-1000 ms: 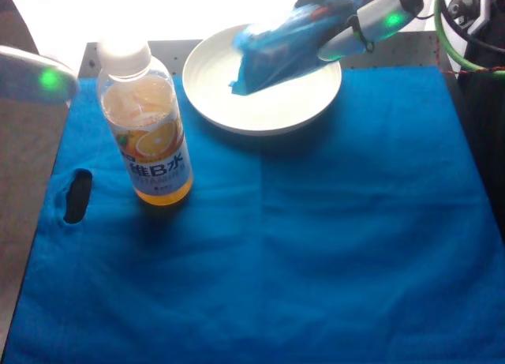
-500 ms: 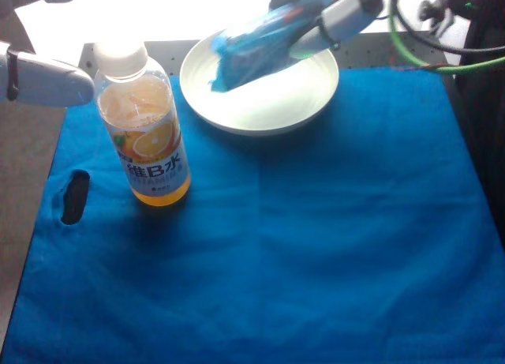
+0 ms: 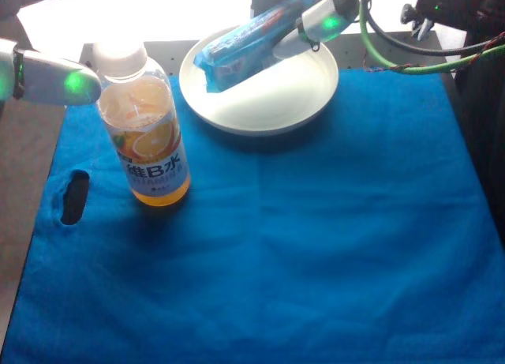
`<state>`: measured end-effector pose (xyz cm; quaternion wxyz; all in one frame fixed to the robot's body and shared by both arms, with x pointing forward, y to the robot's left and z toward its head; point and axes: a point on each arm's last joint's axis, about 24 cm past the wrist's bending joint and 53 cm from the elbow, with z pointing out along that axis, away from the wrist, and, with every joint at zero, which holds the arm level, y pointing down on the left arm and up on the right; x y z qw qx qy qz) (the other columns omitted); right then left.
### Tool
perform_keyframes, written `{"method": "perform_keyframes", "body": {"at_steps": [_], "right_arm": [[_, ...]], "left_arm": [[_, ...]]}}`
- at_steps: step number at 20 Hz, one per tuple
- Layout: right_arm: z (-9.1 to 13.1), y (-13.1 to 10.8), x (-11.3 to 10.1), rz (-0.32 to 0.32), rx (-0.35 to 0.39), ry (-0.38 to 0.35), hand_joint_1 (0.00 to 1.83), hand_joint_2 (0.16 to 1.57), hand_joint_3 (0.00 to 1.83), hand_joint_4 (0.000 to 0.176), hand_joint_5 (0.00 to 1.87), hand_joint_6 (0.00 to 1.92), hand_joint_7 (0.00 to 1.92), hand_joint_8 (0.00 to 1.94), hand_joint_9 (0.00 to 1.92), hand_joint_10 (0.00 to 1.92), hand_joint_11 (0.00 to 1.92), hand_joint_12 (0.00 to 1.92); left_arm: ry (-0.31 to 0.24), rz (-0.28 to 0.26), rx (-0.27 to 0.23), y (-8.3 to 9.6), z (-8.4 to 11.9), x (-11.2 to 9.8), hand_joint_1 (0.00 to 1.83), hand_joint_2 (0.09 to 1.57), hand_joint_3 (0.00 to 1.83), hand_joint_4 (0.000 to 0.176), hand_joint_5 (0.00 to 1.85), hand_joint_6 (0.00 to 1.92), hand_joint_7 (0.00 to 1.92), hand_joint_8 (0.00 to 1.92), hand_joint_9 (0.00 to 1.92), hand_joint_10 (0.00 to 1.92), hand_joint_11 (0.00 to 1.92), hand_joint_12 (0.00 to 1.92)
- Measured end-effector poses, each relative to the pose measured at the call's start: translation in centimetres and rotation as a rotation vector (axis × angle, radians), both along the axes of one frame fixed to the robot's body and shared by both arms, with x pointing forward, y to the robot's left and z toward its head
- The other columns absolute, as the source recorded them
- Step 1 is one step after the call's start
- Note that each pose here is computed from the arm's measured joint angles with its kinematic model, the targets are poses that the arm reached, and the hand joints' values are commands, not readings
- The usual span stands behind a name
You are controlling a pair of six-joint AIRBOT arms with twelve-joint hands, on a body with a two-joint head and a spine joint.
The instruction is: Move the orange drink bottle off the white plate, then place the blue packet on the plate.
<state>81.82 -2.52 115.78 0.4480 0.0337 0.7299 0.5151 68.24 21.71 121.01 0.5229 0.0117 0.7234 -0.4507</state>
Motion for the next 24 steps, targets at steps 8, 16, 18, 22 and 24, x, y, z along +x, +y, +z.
{"method": "perform_keyframes", "body": {"at_steps": [8, 16, 18, 22, 24], "right_arm": [[-3.4, -0.5, 0.9, -0.059, -0.053, 0.041, 1.38, 1.12, 0.0, 0.0, 0.93, 0.92, 0.95, 0.98, 0.93, 1.26, 0.66, 1.27], [-4.9, -1.8, 1.5, -0.106, -0.082, 0.071, 1.36, 1.11, 0.0, 0.0, 0.94, 0.88, 0.97, 0.97, 0.97, 1.23, 0.71, 1.31], [-5.0, -1.7, 1.4, -0.106, -0.083, 0.074, 1.25, 1.14, 0.0, 0.0, 0.92, 0.95, 0.96, 1.12, 0.9, 0.97, 0.7, 1.38], [-5.1, -1.4, 1.3, -0.101, -0.083, 0.077, 1.36, 1.15, 0.0, 0.0, 0.84, 1.07, 0.9, 1.07, 0.88, 1.32, 0.64, 1.3], [-5.4, -1.4, 1.2, -0.1, -0.091, 0.077, 1.23, 1.12, 0.0, 0.0, 0.66, 0.52, 0.8, 0.51, 0.8, 0.49, 0.41, 1.27]], "left_arm": [[-0.007, -0.02, -0.012, -0.6, 0.2, -0.2, 0.41, 0.76, 0.0, 0.166, 0.0, 0.0, 0.0, 0.0, 0.0, 0.0, 0.0, 0.06], [-0.006, -0.034, -0.037, -0.9, 0.6, -0.5, 0.42, 0.86, 0.02, 0.176, 0.0, 0.0, 0.0, 0.0, 0.0, 0.0, 0.0, 0.0], [-0.009, -0.037, -0.04, -0.9, 0.6, -0.5, 0.41, 0.87, 0.02, 0.176, 0.0, 0.0, 0.0, 0.0, 0.0, 0.0, 0.01, 0.01], [-0.007, -0.039, -0.045, -1.0, 0.7, -0.5, 0.37, 0.95, 0.01, 0.176, 0.0, 0.0, 0.0, 0.0, 0.0, 0.0, 0.02, 0.02], [-0.005, -0.039, -0.047, -1.0, 0.7, -0.5, 0.35, 0.95, 0.01, 0.176, 0.0, 0.0, 0.0, 0.0, 0.0, 0.0, 0.0, 0.01]]}}
